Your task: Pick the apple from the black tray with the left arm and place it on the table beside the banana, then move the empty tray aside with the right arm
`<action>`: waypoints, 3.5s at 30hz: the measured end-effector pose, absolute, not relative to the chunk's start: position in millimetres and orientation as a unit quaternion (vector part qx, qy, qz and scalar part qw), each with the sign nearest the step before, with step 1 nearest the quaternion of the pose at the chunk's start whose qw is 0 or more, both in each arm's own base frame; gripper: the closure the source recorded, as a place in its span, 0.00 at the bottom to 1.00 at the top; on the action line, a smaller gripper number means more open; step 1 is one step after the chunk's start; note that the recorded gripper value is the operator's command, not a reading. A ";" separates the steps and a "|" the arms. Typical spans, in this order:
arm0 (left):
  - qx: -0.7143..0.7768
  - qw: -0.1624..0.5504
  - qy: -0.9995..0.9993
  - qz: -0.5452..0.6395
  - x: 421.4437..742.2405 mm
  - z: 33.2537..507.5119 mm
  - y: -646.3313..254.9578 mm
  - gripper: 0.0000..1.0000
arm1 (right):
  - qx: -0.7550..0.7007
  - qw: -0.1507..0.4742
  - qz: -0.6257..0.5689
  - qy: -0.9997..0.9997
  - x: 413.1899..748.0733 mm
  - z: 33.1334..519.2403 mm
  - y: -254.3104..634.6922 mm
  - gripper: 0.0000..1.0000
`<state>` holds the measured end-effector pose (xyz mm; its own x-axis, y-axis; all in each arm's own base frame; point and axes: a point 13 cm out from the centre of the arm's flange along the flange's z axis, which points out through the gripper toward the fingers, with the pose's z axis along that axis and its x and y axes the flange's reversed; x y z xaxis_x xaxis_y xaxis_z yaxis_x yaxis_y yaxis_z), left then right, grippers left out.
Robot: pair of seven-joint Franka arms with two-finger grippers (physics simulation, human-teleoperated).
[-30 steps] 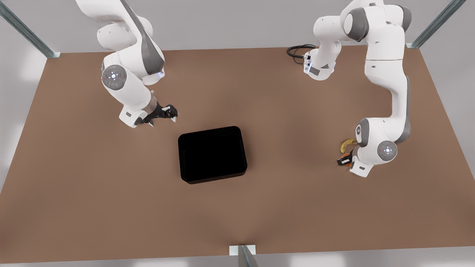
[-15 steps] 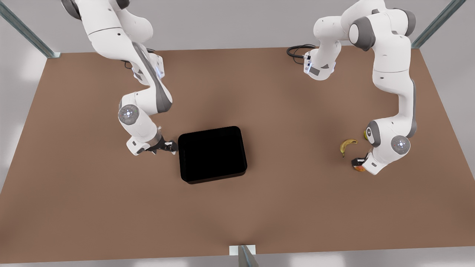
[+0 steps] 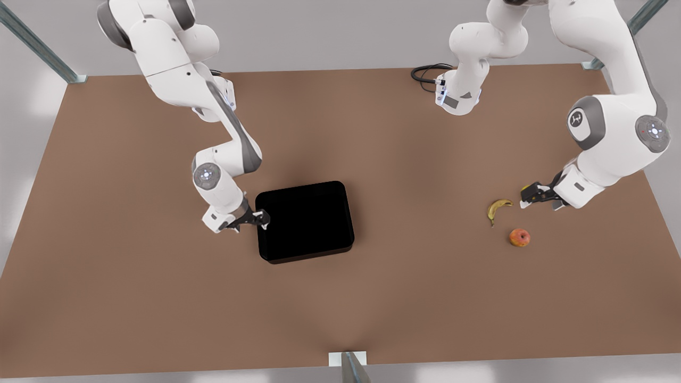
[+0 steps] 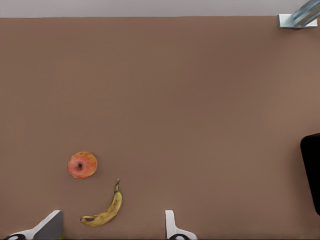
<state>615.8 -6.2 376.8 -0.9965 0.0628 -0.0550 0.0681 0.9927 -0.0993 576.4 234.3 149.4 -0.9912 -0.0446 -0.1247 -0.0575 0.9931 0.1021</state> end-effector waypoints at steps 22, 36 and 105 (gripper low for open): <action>-0.020 0.012 0.999 -0.040 617.2 371.8 1.6 0.00 | -0.066 0.029 0.052 0.996 535.5 86.8 242.3 0.19; -0.029 0.010 0.999 -0.034 616.9 370.6 3.8 0.00 | -0.062 0.029 0.059 0.996 537.2 87.2 244.0 0.81; -0.028 0.018 0.999 -0.031 631.2 374.1 -8.1 0.00 | -0.230 0.032 0.008 0.973 724.3 353.8 -3.5 0.00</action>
